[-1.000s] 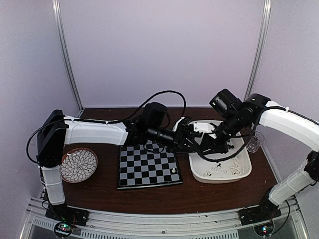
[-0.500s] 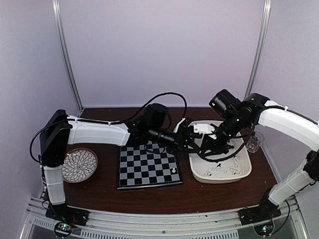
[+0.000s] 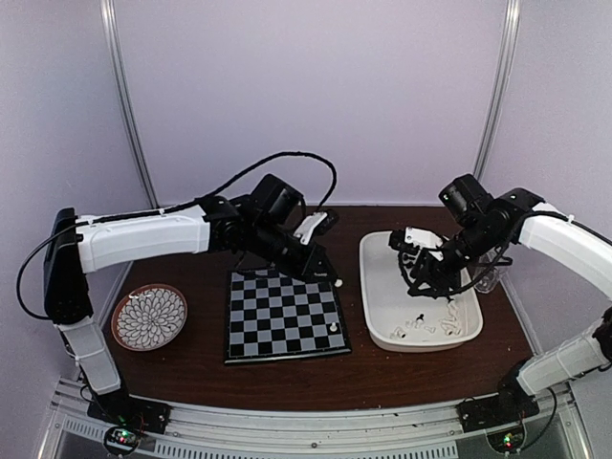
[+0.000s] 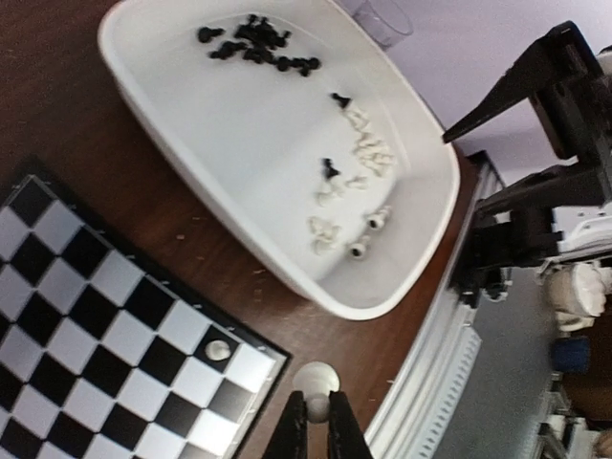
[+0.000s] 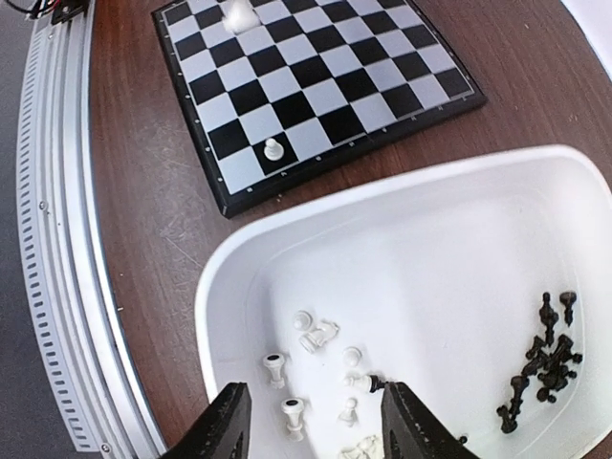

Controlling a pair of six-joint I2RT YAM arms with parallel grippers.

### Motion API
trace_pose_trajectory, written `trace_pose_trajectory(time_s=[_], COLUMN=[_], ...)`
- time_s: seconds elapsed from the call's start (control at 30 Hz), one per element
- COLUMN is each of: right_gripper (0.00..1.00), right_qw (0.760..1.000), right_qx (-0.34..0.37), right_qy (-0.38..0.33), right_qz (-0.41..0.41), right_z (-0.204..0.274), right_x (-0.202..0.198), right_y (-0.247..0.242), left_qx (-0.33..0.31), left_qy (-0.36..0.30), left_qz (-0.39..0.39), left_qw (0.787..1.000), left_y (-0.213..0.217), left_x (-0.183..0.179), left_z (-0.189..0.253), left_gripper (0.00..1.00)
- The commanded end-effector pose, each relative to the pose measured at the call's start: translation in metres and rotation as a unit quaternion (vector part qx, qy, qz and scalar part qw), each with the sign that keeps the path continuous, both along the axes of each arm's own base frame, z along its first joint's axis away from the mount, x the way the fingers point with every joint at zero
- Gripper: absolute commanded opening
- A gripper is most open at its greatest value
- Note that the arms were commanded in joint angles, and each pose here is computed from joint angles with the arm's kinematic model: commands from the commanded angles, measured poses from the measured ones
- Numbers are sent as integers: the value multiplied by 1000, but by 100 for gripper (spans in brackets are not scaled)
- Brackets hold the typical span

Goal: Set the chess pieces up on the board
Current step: Pass from the right arm to the left, then place the pawn at g2.

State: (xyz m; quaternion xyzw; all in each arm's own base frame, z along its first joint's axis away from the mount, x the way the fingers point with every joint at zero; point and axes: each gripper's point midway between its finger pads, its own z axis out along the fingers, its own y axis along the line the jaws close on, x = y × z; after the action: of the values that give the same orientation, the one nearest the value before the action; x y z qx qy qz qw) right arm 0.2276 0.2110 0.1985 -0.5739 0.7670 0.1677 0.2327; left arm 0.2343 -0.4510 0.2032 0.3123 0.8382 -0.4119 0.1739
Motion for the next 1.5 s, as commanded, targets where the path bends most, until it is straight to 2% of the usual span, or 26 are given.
trace_pose_trajectory(time_s=[0.0,0.1,0.37,1.0,1.47], right_gripper=[50,50,50,50,50], right_qw=[999,998,996,996,996], right_qx=[28,15,15,15,17], right_qy=[-7,-20,-20,-25,-26], right_qz=[-38,-60,-80,-82,-83], right_z=[-13,-28,-36,-42,-42], right_x=[10,13,17,17,17], right_y=[-18,-32,-41,-42,-42], left_qx=[194,252,289,280,282], left_qy=[-135,-183,-202,-177,-176], left_qz=[4,-2,-44,-96,-100], left_qw=[972,950,935,939,938], left_y=[65,79,64,23,13], left_x=[19,22,16,-9,-6], left_z=[-38,-56,-90,-135,-146], left_gripper=[0,0,0,0,0])
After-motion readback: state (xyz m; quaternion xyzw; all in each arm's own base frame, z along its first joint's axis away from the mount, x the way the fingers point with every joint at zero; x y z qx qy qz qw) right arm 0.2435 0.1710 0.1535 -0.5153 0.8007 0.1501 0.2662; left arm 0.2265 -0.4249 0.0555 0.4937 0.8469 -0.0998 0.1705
